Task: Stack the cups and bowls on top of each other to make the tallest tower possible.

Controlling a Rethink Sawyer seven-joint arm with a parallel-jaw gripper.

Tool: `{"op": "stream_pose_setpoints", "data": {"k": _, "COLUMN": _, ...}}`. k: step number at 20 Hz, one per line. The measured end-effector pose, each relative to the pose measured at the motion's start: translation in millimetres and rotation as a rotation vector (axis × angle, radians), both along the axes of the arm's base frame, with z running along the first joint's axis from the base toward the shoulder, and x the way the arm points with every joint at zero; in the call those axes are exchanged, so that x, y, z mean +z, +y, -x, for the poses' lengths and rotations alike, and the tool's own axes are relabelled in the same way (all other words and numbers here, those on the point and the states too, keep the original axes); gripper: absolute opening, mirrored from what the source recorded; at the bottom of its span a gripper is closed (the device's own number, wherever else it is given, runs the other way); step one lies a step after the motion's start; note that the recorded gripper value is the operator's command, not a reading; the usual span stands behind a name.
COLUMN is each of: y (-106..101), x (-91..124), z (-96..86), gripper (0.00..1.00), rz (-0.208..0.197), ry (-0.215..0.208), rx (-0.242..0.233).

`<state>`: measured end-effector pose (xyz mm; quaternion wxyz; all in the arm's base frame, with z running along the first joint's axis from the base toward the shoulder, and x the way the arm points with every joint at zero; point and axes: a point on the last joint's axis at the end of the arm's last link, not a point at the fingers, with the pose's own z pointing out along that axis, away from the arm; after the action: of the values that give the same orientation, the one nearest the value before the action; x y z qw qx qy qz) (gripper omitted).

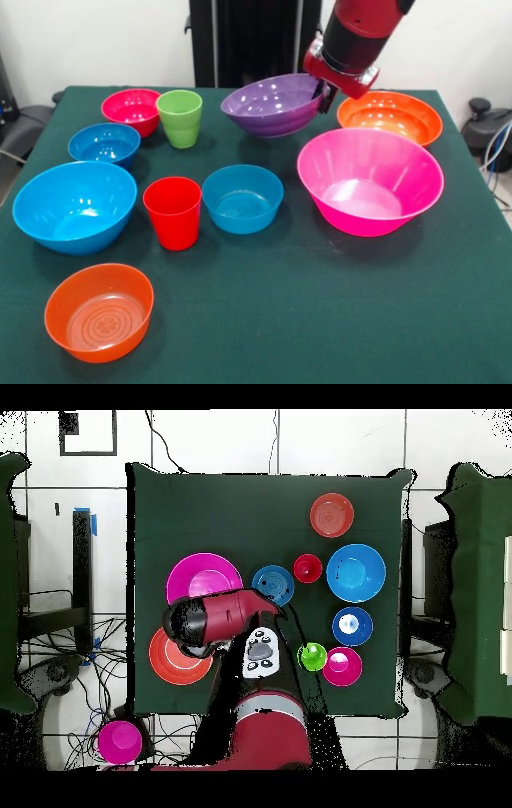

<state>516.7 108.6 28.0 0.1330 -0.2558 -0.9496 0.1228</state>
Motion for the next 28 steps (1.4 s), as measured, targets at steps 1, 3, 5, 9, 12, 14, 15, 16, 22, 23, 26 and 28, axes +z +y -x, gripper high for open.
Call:
{"op": "stream_pose_setpoints", "data": {"k": 1, "y": -1.5, "x": -0.1, "z": 1.0, "gripper": 0.0, "rz": 0.015, "ry": 0.009, "rx": 0.009}}
{"op": "stream_pose_setpoints", "data": {"k": 3, "y": -3.4, "x": 0.4, "z": 5.2, "gripper": 0.0, "rz": 0.058, "ry": 0.042, "rx": 0.039}}
{"op": "stream_pose_setpoints", "data": {"k": 5, "y": -4.4, "x": 4.0, "z": 13.4, "gripper": 0.0, "rz": 0.133, "ry": 0.109, "rx": 0.086}}
{"op": "stream_pose_setpoints", "data": {"k": 9, "y": 2.6, "x": 16.3, "z": 26.5, "gripper": 0.0, "rz": 0.239, "ry": 0.237, "rx": 0.136}}
{"op": "stream_pose_setpoints", "data": {"k": 12, "y": 7.7, "x": 21.8, "z": 30.9, "gripper": 0.0, "rz": 0.279, "ry": 0.296, "rx": 0.143}}
{"op": "stream_pose_setpoints", "data": {"k": 14, "y": 8.9, "x": 23.3, "z": 30.3, "gripper": 0.0, "rz": 0.284, "ry": 0.302, "rx": 0.143}}
{"op": "stream_pose_setpoints", "data": {"k": 15, "y": 9.8, "x": 24.2, "z": 28.3, "gripper": 0.0, "rz": 0.286, "ry": 0.3, "rx": 0.143}}
{"op": "stream_pose_setpoints", "data": {"k": 16, "y": 9.7, "x": 24.6, "z": 26.5, "gripper": 0.0, "rz": 0.287, "ry": 0.296, "rx": 0.143}}
{"op": "stream_pose_setpoints", "data": {"k": 22, "y": 7.3, "x": 28.5, "z": 16.2, "gripper": 0.0, "rz": 0.299, "ry": 0.272, "rx": 0.139}}
{"op": "stream_pose_setpoints", "data": {"k": 23, "y": 7.5, "x": 29.1, "z": 14.6, "gripper": 0.0, "rz": 0.301, "ry": 0.268, "rx": 0.139}}
{"op": "stream_pose_setpoints", "data": {"k": 26, "y": 9.3, "x": 31.8, "z": 7.1, "gripper": 0.0, "rz": 0.308, "ry": 0.249, "rx": 0.143}}
{"op": "stream_pose_setpoints", "data": {"k": 28, "y": 10.7, "x": 32.9, "z": 2.6, "gripper": 0.0, "rz": 0.312, "ry": 0.238, "rx": 0.145}}
